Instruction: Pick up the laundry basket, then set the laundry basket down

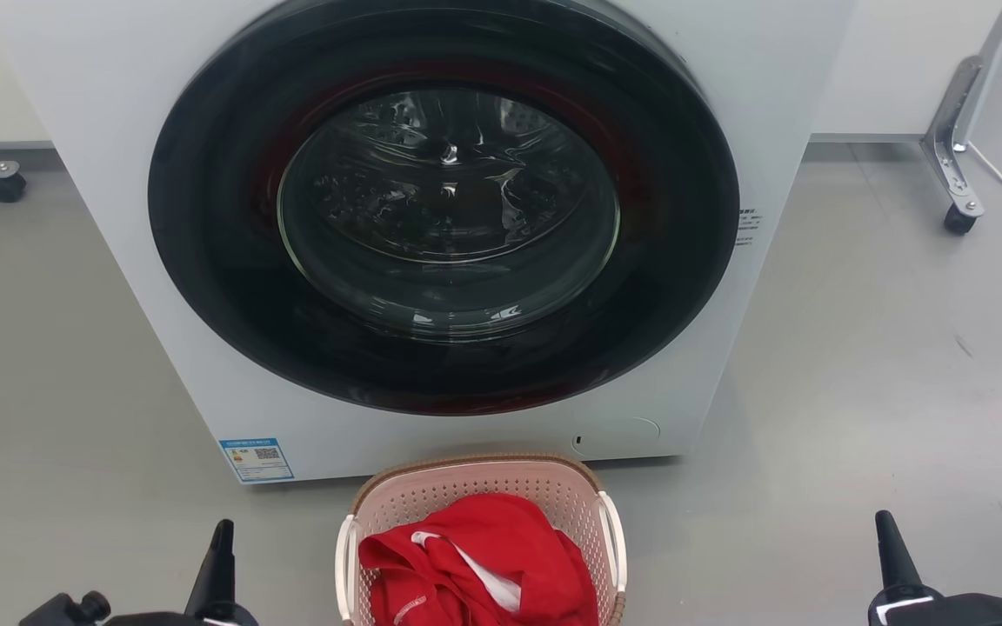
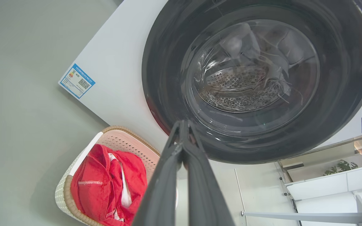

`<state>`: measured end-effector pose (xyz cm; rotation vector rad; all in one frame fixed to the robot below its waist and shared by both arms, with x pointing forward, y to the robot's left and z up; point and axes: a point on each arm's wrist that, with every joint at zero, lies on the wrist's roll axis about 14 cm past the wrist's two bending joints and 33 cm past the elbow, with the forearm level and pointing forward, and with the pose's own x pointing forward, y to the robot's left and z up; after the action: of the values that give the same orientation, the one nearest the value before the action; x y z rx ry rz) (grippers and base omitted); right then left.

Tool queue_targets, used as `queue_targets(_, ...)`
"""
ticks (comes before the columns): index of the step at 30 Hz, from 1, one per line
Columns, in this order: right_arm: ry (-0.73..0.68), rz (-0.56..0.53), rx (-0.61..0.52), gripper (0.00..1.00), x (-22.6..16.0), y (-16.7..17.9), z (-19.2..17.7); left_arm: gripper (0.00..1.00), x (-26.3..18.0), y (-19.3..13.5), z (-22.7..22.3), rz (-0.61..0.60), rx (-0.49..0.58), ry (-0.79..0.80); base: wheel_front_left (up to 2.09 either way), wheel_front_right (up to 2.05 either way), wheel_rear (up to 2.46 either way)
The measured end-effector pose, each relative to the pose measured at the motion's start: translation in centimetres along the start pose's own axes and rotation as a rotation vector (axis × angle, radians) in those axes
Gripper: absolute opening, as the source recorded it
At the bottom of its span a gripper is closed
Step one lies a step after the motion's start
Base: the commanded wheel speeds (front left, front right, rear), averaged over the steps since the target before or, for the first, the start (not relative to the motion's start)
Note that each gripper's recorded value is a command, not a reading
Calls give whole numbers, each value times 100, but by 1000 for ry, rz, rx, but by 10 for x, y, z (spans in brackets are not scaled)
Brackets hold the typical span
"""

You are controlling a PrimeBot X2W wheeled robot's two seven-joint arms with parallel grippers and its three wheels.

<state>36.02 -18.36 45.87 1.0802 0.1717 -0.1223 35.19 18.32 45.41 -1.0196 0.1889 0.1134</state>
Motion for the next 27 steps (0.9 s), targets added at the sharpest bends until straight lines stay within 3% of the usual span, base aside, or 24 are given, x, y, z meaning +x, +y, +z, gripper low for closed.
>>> queue_targets(27, -19, 72, 392, 0, 12, 7, 22, 0, 15, -13, 14, -82, -432, 2, 0, 0, 0)
